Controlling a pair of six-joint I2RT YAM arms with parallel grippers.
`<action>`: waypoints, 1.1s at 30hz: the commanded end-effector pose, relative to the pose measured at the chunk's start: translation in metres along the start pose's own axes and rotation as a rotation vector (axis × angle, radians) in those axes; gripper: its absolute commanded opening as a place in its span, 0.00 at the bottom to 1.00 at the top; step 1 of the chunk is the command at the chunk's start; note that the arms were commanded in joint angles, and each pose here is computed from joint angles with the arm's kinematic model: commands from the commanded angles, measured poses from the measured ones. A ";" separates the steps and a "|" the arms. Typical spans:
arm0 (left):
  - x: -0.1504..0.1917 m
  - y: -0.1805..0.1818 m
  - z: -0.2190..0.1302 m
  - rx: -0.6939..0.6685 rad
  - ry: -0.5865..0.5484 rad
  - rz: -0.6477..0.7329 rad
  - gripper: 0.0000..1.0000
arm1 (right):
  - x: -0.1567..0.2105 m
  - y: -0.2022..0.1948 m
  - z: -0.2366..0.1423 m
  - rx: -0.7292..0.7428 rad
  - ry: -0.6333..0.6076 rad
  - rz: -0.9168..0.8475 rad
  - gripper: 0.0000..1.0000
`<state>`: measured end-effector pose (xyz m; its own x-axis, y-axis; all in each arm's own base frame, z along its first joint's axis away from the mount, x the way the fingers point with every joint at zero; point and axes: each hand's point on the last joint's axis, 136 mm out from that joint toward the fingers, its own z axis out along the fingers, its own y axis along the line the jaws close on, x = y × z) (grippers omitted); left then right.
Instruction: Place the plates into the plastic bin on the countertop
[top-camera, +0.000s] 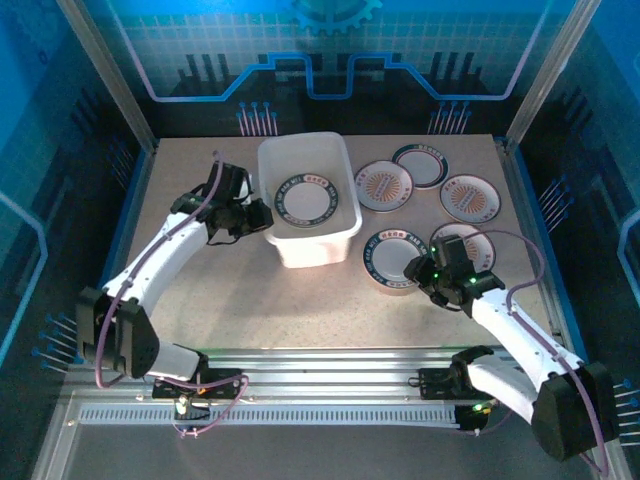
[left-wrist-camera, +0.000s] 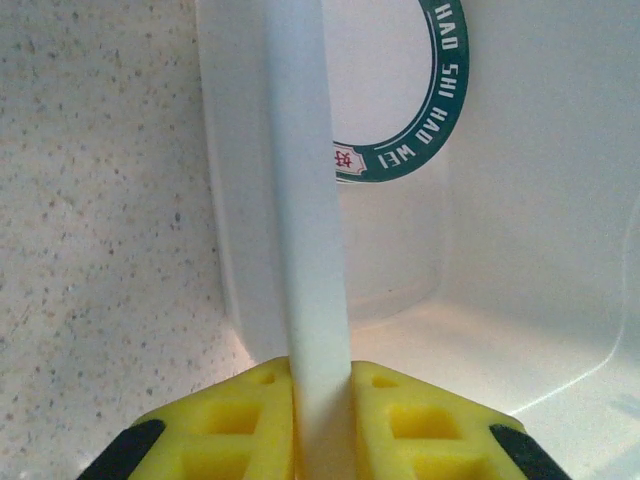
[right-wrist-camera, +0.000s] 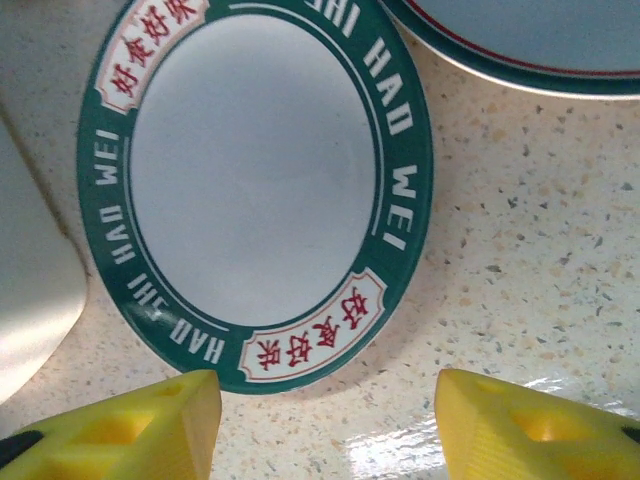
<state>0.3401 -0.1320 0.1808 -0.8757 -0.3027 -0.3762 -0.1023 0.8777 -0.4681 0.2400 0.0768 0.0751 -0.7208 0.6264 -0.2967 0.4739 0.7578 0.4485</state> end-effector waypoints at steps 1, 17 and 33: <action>0.035 0.004 -0.014 0.020 0.093 0.003 0.18 | 0.000 -0.005 0.007 0.009 0.007 0.023 0.59; 0.091 0.014 -0.034 0.035 0.170 -0.033 0.16 | -0.005 -0.014 0.032 0.041 0.009 0.066 0.52; 0.048 0.002 -0.059 0.018 -0.003 0.036 0.66 | -0.015 -0.014 0.050 0.027 0.017 0.099 0.44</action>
<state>0.2610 -0.1289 0.1878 -0.9041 -0.2788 -0.3239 -0.0916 0.8668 -0.4902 0.2619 0.0665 0.0295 -0.6834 0.6897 -0.2392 0.5613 0.7060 0.4319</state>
